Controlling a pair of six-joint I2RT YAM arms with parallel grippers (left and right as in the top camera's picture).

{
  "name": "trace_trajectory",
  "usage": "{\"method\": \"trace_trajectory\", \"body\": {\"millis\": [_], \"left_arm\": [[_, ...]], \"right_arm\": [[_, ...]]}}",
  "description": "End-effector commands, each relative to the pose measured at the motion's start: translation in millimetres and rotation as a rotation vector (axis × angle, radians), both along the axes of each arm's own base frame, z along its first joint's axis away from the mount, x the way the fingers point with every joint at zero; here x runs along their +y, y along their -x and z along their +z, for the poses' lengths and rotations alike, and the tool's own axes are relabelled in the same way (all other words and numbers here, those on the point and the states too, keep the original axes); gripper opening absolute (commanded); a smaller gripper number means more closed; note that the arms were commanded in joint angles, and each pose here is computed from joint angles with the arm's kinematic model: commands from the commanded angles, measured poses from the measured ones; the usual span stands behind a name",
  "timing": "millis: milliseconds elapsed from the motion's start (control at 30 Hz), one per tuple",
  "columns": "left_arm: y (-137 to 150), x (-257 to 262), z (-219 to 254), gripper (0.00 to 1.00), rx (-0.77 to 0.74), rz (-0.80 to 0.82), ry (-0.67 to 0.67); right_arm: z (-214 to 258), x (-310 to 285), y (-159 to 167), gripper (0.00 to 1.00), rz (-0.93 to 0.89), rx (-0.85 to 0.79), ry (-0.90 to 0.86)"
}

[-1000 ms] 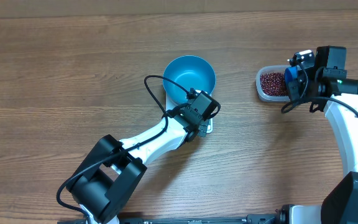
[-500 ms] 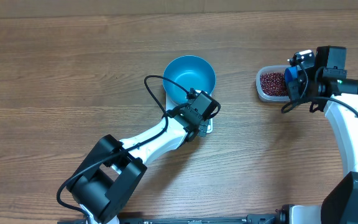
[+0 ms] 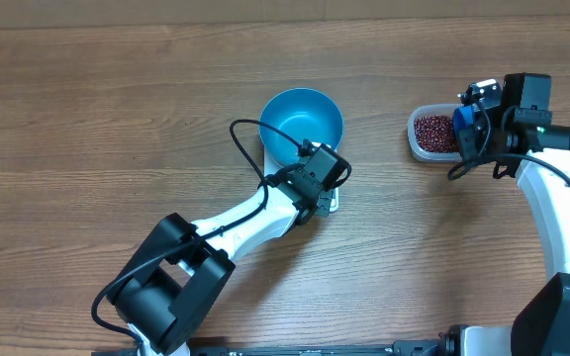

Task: Scoop item into bowl and weigh 150g on scale

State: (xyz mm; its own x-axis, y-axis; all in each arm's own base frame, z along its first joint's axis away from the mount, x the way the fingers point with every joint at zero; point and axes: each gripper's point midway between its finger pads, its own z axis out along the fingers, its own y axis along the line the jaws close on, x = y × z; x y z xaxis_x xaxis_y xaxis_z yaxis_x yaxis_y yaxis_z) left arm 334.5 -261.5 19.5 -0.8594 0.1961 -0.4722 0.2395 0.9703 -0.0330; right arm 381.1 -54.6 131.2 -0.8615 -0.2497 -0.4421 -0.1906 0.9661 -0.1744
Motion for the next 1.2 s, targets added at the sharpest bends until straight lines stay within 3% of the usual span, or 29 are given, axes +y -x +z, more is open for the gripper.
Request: {"method": "trace_trajectory", "body": {"millis": [0, 233, 1167], "left_arm": [[3.6, 11.1, -23.2, 0.04, 0.043, 0.021, -0.052], [7.2, 21.6, -33.1, 0.04, 0.063, 0.039, -0.102], [10.5, 35.8, -37.8, 0.04, 0.108, 0.136, -0.1]], "right_arm": [[10.7, -0.8, -9.0, 0.04, -0.002, -0.036, 0.006], [11.4, -1.0, -10.2, 0.03, -0.002, -0.041, 0.007], [10.5, -0.8, -8.7, 0.04, -0.002, -0.034, 0.006]]}}
